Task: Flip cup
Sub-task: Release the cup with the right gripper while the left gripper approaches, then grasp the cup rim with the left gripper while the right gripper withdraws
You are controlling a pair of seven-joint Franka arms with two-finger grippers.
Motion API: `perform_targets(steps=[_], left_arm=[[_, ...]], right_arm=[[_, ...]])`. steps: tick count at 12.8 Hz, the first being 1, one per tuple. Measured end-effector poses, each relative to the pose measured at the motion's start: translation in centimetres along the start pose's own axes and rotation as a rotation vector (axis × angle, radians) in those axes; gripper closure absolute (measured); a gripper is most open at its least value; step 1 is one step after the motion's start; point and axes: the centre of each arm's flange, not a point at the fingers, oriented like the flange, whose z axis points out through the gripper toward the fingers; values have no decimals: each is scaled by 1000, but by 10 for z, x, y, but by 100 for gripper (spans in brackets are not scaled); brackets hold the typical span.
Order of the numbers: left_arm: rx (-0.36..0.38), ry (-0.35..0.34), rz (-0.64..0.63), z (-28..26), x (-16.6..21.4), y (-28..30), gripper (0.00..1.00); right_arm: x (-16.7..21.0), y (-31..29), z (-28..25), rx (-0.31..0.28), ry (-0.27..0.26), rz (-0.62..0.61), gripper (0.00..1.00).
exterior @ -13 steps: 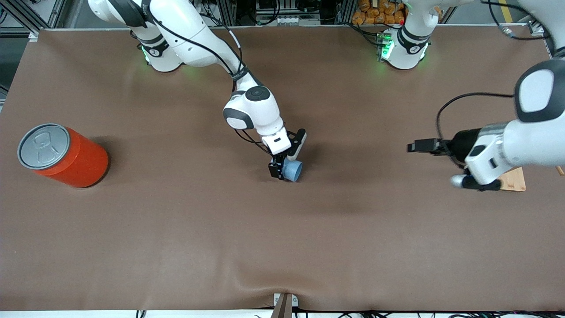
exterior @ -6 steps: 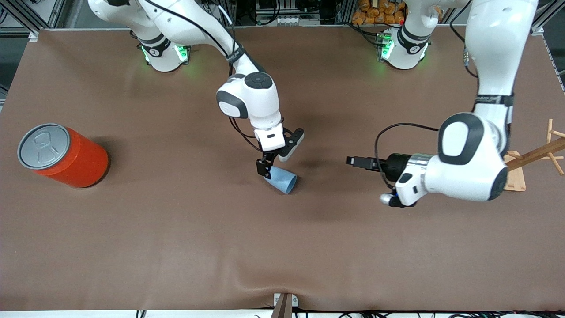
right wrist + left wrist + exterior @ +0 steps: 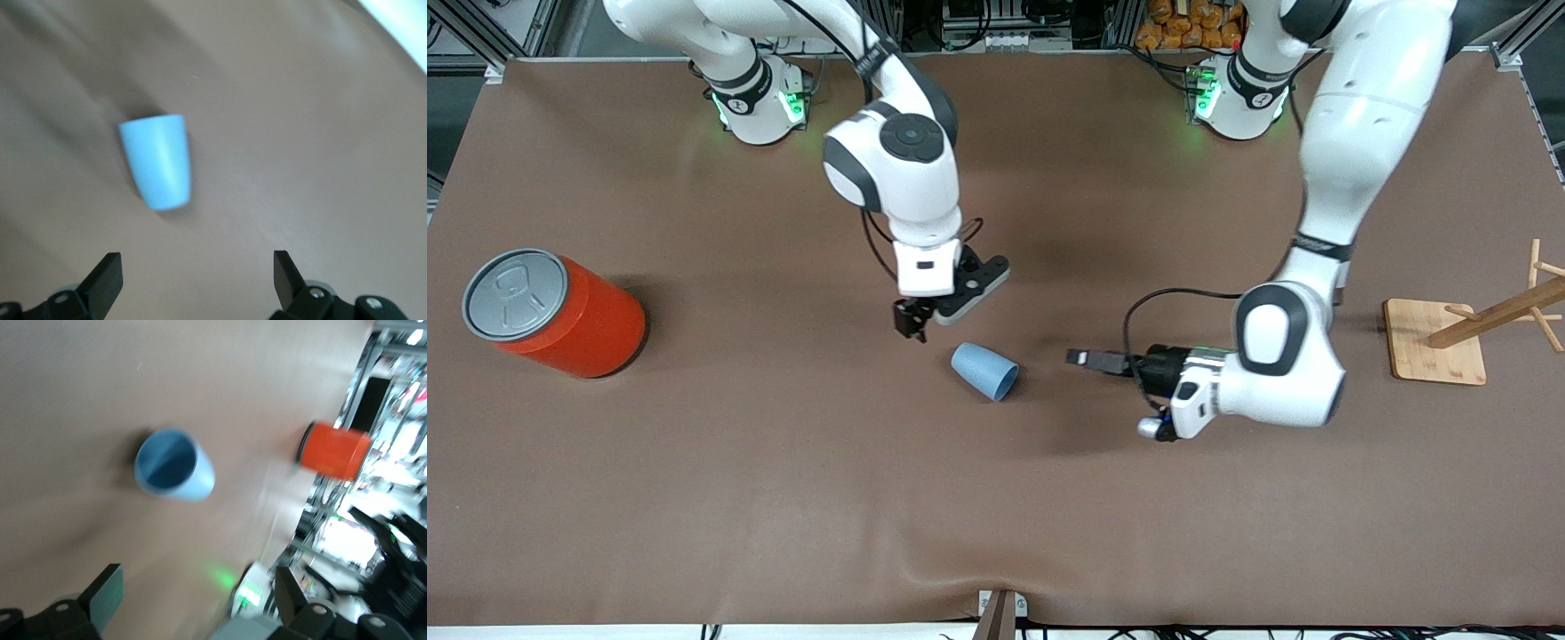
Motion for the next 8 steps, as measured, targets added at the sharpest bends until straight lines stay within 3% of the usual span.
perform_targets(steps=[2,4,8], left_arm=[[6,57,11,40,6,7,0],[5,70,24,59,10,11,0],[-16,112,113,74,22,1,0]], right_arm=[[-2,34,-28,-14,-72,55,0],[-6,70,-48,4,-121,129,0],[-37,166,-63,113,-152,338,0]])
